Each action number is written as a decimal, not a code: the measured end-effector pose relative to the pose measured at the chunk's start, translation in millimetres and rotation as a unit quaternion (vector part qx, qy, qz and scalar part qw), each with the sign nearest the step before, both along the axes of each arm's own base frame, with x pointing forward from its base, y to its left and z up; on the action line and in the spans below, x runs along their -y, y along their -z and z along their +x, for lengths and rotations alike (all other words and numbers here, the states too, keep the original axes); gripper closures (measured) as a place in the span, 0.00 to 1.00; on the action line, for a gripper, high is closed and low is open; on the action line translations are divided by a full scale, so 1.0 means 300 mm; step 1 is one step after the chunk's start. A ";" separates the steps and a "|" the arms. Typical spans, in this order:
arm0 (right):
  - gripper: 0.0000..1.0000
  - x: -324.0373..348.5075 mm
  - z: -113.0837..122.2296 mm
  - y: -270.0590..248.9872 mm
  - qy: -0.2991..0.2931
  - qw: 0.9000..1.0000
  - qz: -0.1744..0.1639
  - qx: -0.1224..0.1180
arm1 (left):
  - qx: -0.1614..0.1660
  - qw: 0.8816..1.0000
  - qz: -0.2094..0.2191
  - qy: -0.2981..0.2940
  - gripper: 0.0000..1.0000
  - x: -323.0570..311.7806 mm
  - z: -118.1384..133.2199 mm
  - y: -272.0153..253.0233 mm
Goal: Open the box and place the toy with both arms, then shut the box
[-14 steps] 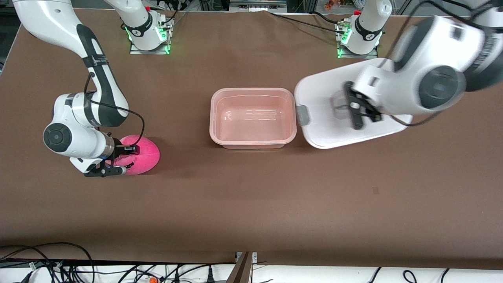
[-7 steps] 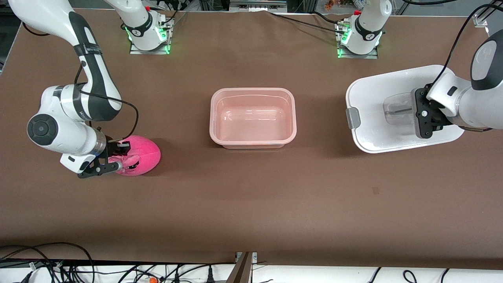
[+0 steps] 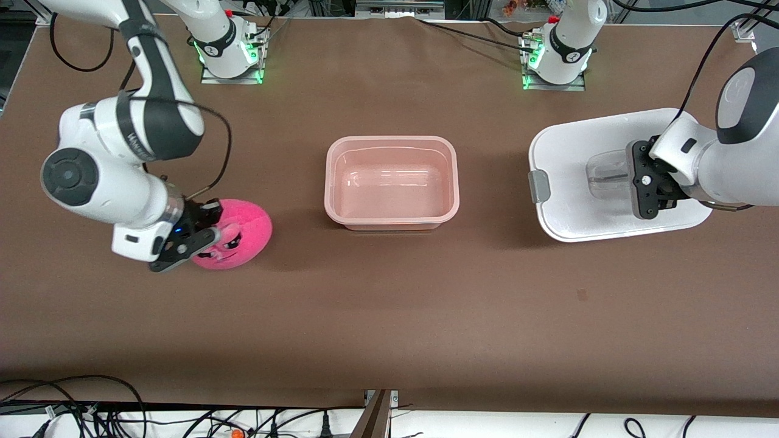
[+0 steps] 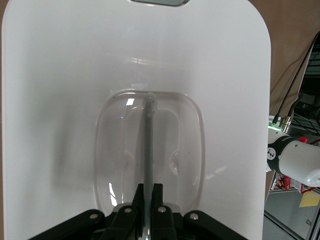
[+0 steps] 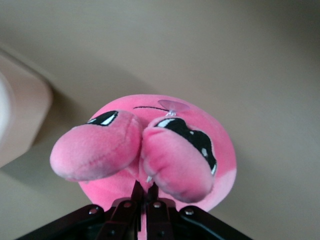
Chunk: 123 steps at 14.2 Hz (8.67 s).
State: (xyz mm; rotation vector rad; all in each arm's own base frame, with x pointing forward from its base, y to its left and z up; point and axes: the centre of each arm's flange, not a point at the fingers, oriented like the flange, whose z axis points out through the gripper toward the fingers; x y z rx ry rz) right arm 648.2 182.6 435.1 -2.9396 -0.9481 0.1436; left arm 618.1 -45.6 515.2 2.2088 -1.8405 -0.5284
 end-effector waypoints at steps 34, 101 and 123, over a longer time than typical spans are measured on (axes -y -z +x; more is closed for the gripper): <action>0.95 -1.205 -0.566 0.328 -0.411 0.905 -0.105 0.014 | -0.005 1.000 -0.001 0.004 0.93 0.016 0.005 0.020; 0.00 0.333 -0.299 -0.596 0.214 0.975 -0.024 0.054 | 0.100 0.989 -0.018 0.108 0.93 1.518 -0.372 0.586; 0.00 0.347 -0.221 -0.554 0.237 0.970 0.020 0.051 | 0.128 0.988 0.068 -0.047 0.01 1.370 -0.413 0.168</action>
